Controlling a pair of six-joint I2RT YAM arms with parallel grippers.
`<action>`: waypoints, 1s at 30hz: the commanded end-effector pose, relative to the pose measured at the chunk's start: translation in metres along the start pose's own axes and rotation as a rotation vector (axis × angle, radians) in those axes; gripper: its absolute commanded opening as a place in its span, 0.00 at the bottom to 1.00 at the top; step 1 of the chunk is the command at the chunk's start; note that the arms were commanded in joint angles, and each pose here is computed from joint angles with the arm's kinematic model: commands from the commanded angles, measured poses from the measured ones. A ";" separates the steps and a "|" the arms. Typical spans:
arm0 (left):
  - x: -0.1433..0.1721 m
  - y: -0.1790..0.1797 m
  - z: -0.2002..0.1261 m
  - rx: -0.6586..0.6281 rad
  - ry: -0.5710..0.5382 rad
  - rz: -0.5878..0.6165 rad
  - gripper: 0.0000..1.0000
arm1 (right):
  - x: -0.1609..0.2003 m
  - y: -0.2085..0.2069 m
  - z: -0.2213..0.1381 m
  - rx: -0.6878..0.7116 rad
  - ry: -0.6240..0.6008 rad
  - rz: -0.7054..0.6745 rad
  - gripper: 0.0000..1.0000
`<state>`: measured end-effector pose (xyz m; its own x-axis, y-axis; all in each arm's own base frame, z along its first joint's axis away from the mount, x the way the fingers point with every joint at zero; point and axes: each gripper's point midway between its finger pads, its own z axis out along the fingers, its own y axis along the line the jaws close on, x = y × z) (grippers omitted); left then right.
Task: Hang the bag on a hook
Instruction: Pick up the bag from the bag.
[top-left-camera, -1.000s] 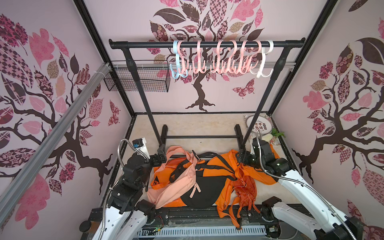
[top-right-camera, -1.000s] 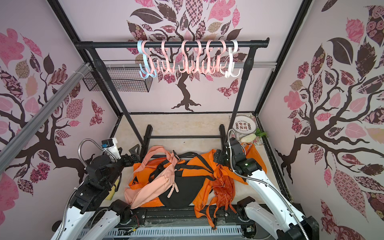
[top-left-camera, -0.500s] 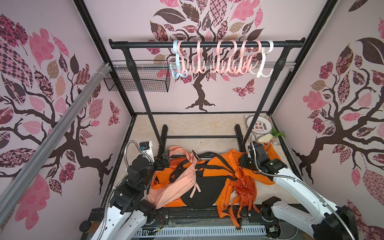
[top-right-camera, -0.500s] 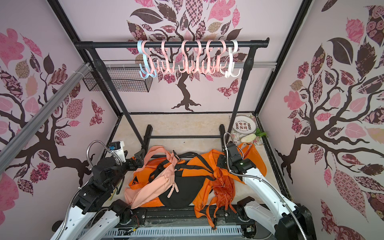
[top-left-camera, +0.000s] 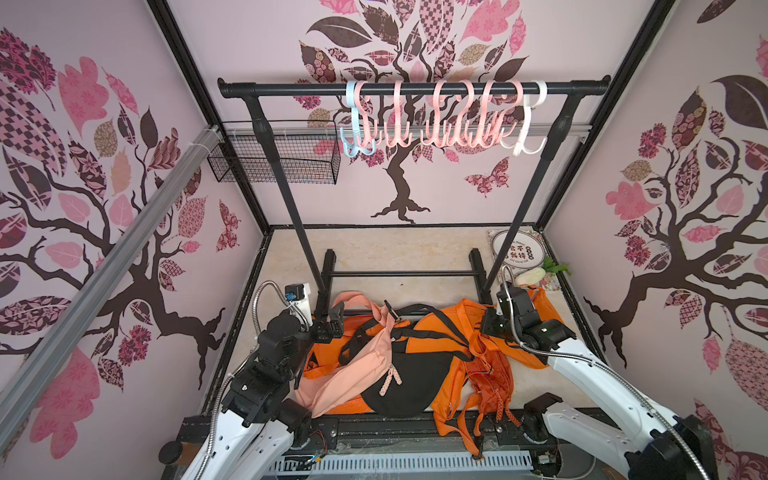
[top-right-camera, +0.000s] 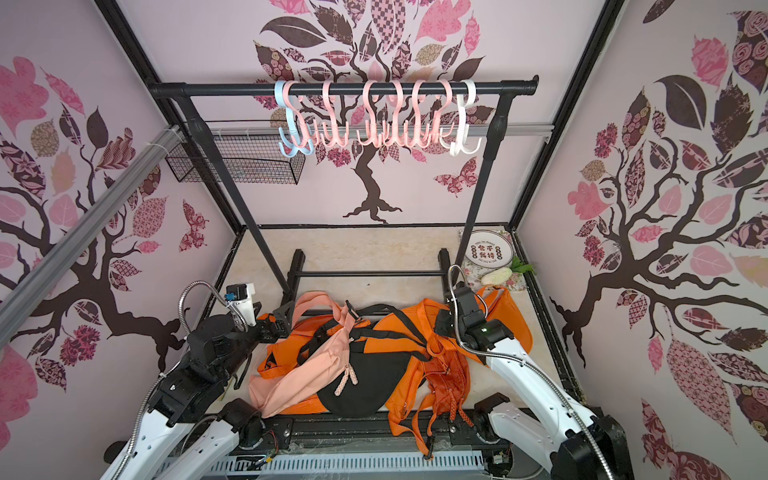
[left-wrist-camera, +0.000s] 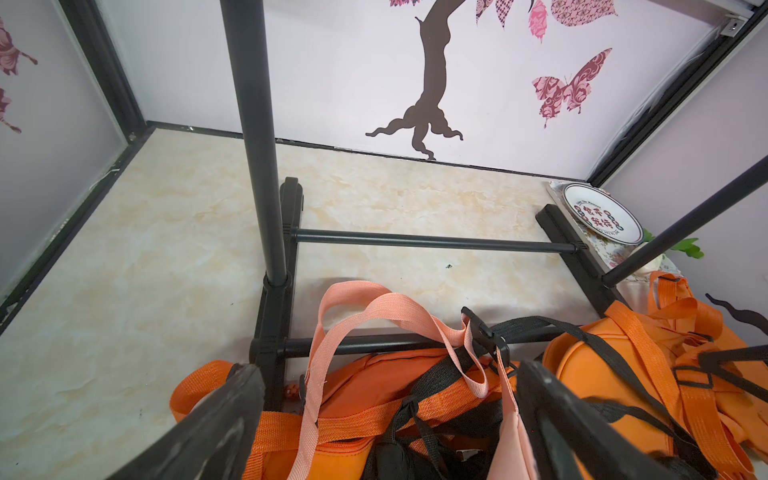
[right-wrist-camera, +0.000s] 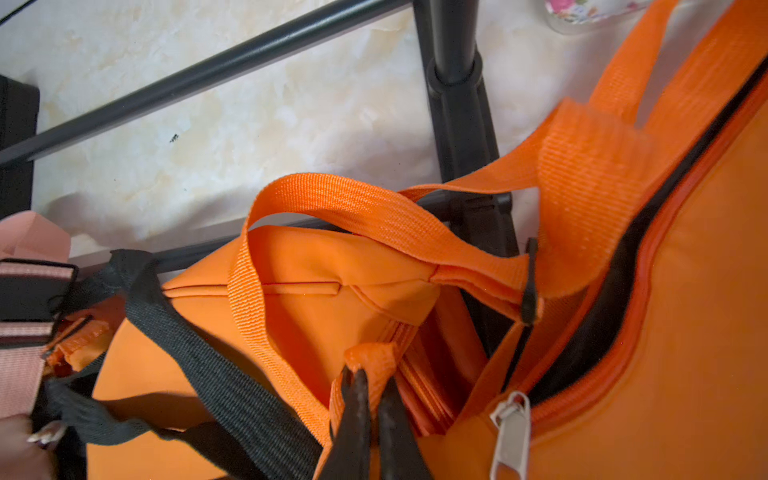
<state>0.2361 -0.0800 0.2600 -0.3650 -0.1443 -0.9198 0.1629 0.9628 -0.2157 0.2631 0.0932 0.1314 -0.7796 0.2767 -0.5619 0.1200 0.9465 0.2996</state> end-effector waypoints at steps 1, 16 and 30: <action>0.007 -0.005 0.003 0.029 0.011 0.018 0.98 | -0.042 0.012 -0.042 -0.012 -0.126 -0.009 0.04; -0.024 -0.090 -0.032 0.511 -0.022 0.086 0.95 | -0.137 0.148 -0.246 -0.633 -0.296 -0.130 0.00; -0.061 -0.123 -0.047 0.679 -0.121 0.118 0.95 | -0.106 0.226 -0.301 -1.279 -0.068 -0.179 0.00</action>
<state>0.1997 -0.1771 0.3336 -0.2823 -0.1026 -0.9538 0.7113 0.6447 -0.2799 0.2092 0.2102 0.4860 -0.6459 0.2612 -0.7174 -0.6269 0.3549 0.6936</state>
